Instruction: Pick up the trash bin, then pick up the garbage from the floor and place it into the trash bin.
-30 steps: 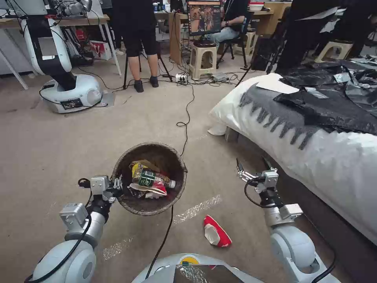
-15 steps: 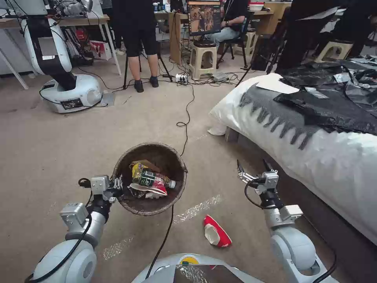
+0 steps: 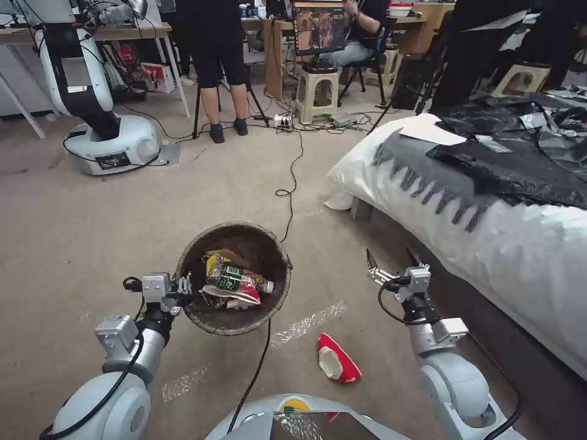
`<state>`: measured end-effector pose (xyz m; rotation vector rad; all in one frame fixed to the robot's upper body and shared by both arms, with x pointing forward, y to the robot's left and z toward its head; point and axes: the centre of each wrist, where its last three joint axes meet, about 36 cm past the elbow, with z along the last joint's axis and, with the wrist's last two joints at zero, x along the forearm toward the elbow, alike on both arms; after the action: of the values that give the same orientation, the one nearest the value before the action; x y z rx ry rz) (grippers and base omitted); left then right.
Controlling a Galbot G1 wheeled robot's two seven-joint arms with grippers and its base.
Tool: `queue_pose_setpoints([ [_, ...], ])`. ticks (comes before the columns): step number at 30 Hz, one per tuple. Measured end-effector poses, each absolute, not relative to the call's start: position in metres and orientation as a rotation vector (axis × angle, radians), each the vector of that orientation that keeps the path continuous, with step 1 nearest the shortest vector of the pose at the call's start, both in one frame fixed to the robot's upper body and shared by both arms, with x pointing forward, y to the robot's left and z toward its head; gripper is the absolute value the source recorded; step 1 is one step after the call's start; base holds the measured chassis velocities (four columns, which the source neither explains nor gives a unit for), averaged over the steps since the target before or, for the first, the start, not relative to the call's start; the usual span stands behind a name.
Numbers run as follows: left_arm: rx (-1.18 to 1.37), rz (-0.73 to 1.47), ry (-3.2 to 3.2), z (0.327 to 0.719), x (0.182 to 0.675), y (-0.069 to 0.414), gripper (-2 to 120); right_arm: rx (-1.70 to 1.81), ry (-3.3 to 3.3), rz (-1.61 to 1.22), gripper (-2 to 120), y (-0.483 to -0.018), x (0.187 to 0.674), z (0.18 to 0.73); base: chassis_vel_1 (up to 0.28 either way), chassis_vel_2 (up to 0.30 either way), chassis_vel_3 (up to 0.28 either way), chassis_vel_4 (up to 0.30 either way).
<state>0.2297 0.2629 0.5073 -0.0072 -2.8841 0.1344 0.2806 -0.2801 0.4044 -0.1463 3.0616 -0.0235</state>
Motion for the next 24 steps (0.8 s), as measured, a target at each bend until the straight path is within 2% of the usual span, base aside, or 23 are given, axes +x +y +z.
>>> queue_pose_setpoints([
  [24,-0.008,0.131,-2.883,0.5066,0.2303,0.2637,0,-0.145,3.064,-0.029,100,-0.2796,0.2825,0.4032,0.059,-0.060,-0.053,0.058],
])
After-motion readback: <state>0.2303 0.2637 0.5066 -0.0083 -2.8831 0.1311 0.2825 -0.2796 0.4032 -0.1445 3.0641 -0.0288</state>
